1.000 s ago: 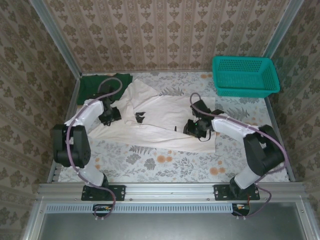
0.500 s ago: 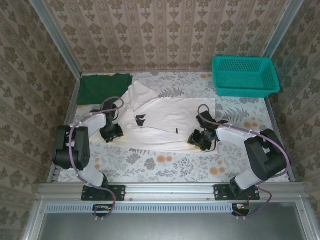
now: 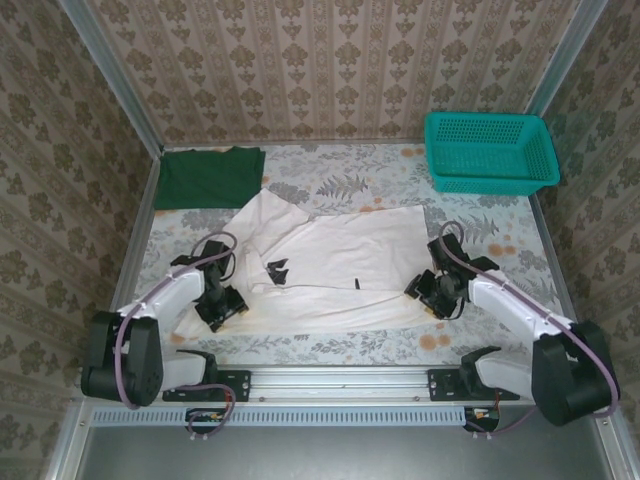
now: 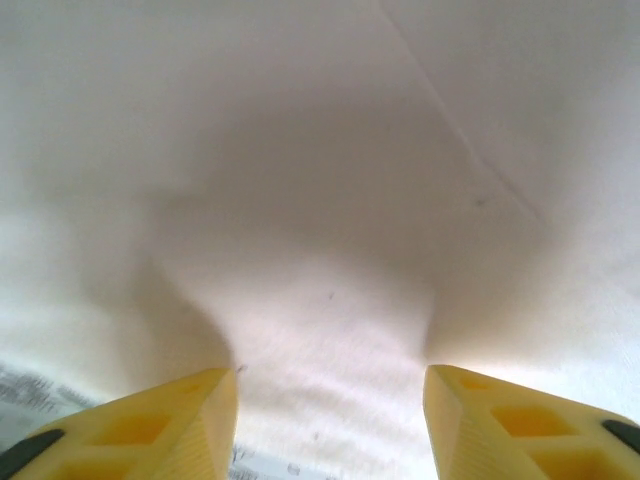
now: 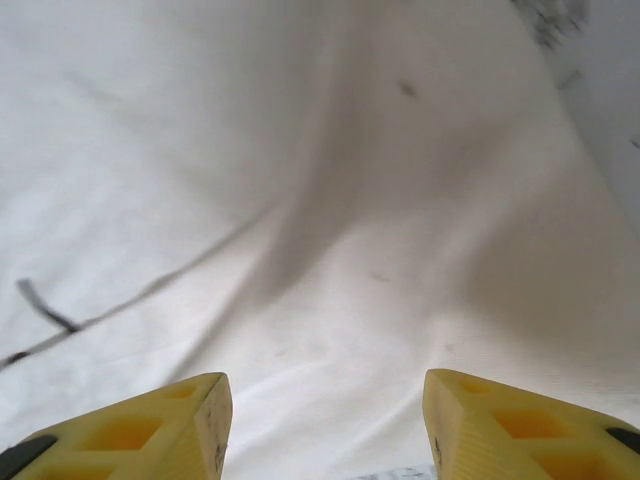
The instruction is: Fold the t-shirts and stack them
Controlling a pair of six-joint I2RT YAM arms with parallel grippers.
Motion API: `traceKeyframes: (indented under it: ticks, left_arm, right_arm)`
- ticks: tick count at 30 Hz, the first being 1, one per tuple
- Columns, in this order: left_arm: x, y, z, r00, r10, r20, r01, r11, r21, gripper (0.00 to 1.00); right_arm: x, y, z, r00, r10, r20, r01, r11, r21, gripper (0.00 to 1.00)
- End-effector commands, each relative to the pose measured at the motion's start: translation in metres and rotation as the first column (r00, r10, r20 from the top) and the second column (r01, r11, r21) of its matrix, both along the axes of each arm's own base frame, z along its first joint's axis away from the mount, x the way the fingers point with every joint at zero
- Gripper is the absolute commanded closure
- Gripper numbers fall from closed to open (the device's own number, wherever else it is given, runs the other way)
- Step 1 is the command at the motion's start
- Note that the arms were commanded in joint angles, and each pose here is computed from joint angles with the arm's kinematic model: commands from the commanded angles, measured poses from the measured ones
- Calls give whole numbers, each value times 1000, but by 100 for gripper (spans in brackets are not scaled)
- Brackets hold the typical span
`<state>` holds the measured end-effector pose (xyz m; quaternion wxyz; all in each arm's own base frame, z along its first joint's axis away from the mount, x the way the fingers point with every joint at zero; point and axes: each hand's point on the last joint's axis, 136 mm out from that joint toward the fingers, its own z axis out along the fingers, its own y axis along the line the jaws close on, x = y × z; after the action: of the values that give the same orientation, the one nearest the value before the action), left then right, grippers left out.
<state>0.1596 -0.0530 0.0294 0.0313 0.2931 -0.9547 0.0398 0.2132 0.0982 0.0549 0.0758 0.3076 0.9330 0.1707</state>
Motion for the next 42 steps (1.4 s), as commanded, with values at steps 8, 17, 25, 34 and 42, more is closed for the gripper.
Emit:
traceKeyframes:
  ticks: [8, 17, 25, 34, 42]
  left_arm:
    - [92, 18, 47, 990, 64, 123, -52, 994, -96, 55]
    - [129, 27, 7, 975, 208, 82, -180, 947, -267, 59]
    - [122, 39, -7, 972, 230, 57, -208, 943, -260, 59]
    - [120, 45, -8, 973, 224, 63, -202, 948, -244, 58]
    - [115, 50, -12, 971, 230, 58, -211, 949, -236, 56]
  right_arm:
    - [84, 175, 73, 764, 571, 301, -581, 811, -63, 51]
    - [71, 346, 59, 401, 880, 253, -878, 448, -169, 52]
    - [62, 392, 23, 273, 955, 118, -929, 294, -225, 50]
    - [58, 382, 12, 225, 974, 23, -933, 223, -282, 50]
    - [55, 387, -3, 195, 981, 3, -944, 189, -270, 47]
